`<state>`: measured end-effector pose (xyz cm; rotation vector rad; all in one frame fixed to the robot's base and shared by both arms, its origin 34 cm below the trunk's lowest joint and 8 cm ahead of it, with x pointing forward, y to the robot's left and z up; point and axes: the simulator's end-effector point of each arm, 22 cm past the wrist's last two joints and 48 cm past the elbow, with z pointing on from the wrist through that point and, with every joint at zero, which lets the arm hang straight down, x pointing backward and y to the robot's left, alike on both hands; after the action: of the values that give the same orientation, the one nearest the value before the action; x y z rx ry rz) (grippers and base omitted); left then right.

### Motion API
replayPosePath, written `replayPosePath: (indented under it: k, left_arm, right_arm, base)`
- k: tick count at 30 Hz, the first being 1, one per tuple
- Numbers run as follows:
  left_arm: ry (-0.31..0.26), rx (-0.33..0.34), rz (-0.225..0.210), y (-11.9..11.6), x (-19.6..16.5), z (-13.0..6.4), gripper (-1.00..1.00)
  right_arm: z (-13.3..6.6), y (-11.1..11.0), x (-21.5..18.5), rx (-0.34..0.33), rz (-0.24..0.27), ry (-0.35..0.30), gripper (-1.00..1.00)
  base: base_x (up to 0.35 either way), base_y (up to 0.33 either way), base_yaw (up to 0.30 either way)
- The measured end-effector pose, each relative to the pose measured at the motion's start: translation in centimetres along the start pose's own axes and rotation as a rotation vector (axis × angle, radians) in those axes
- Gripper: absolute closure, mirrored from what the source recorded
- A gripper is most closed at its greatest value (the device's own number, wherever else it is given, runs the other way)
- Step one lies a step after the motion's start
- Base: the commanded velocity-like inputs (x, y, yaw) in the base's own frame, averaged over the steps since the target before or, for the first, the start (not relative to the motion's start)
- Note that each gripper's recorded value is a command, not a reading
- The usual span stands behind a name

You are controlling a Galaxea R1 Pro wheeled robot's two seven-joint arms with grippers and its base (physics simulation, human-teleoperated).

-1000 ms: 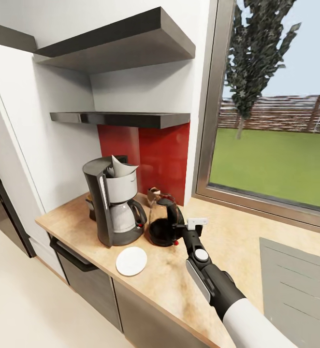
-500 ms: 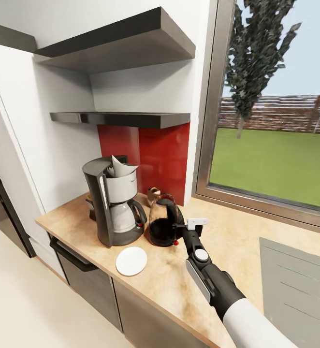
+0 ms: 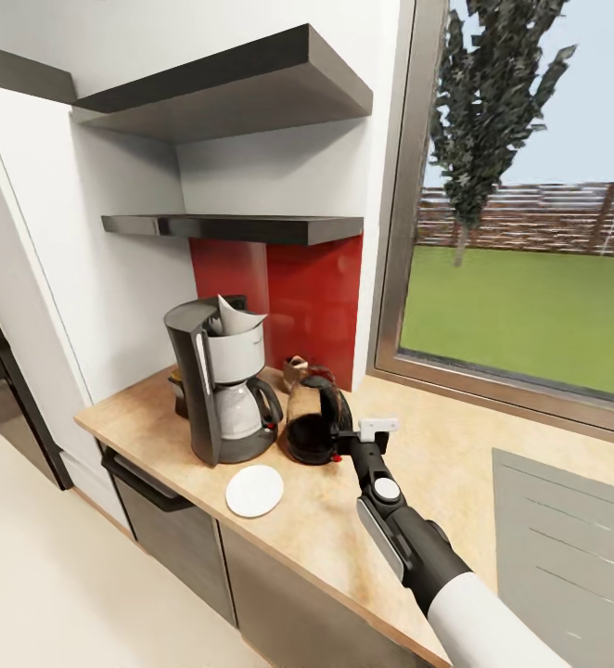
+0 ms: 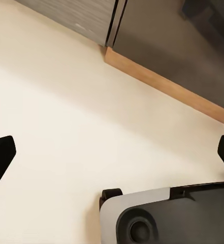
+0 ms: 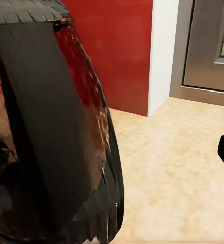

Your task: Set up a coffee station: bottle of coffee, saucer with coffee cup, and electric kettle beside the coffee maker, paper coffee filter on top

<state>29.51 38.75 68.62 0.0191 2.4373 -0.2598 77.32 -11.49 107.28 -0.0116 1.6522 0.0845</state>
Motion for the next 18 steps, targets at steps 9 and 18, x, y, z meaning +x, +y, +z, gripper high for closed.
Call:
replayPosePath:
  k: [9,18]
  left_arm:
    - [0.001,0.000,0.000,0.02,0.00,0.03,-1.00]
    - [0.001,0.000,0.000,0.01,0.00,0.03,-1.00]
  right_arm:
    - [0.05,0.01,0.05,0.000,0.000,0.001,-1.00]
    - [0.05,0.00,0.05,0.000,0.000,0.001,-1.00]
  base:
    - [-0.277,0.000,0.000]
    - [-0.333,0.000,0.000]
